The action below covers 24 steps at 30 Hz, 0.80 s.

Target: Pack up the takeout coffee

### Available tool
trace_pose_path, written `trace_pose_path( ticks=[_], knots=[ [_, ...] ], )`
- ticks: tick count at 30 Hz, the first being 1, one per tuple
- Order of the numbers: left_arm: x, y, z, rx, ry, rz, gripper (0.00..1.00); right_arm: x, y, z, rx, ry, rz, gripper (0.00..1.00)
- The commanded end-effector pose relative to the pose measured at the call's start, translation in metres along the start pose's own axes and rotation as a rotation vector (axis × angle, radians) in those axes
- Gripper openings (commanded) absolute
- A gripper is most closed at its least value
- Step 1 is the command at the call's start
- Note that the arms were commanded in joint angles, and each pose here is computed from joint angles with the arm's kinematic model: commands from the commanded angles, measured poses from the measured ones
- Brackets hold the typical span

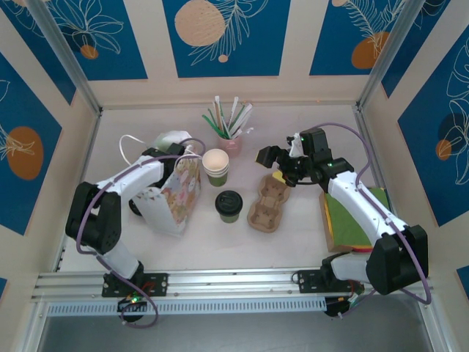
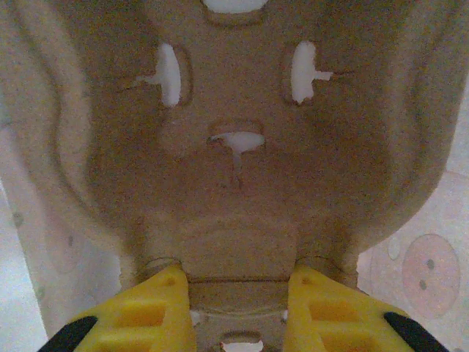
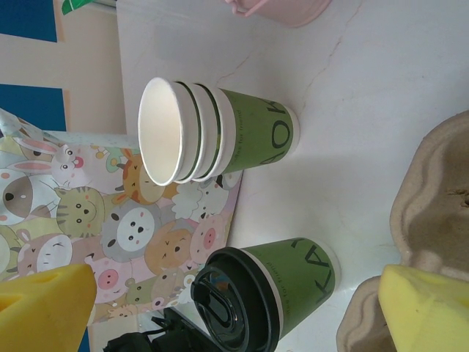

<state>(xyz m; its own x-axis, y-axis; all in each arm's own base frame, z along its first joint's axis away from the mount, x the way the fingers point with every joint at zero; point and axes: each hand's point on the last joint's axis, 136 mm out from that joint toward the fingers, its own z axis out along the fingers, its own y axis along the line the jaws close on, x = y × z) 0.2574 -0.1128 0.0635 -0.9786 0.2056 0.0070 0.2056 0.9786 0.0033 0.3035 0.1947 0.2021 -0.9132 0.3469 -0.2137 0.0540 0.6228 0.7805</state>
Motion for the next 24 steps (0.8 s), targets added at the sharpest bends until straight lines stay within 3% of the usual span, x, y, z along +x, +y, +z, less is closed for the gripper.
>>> trace_pose_path(
  ticks=[1,24],
  knots=[
    [0.0169,0.0001,0.0081,-0.015,0.081,0.002,0.26,0.0048,0.0032,-0.0061,-0.02,0.006,-0.012,0.99],
    [0.0218,0.0023,0.017,-0.034,0.129,0.002,0.26,0.0076,0.001,-0.0084,-0.017,0.0,-0.008,0.99]
  ],
)
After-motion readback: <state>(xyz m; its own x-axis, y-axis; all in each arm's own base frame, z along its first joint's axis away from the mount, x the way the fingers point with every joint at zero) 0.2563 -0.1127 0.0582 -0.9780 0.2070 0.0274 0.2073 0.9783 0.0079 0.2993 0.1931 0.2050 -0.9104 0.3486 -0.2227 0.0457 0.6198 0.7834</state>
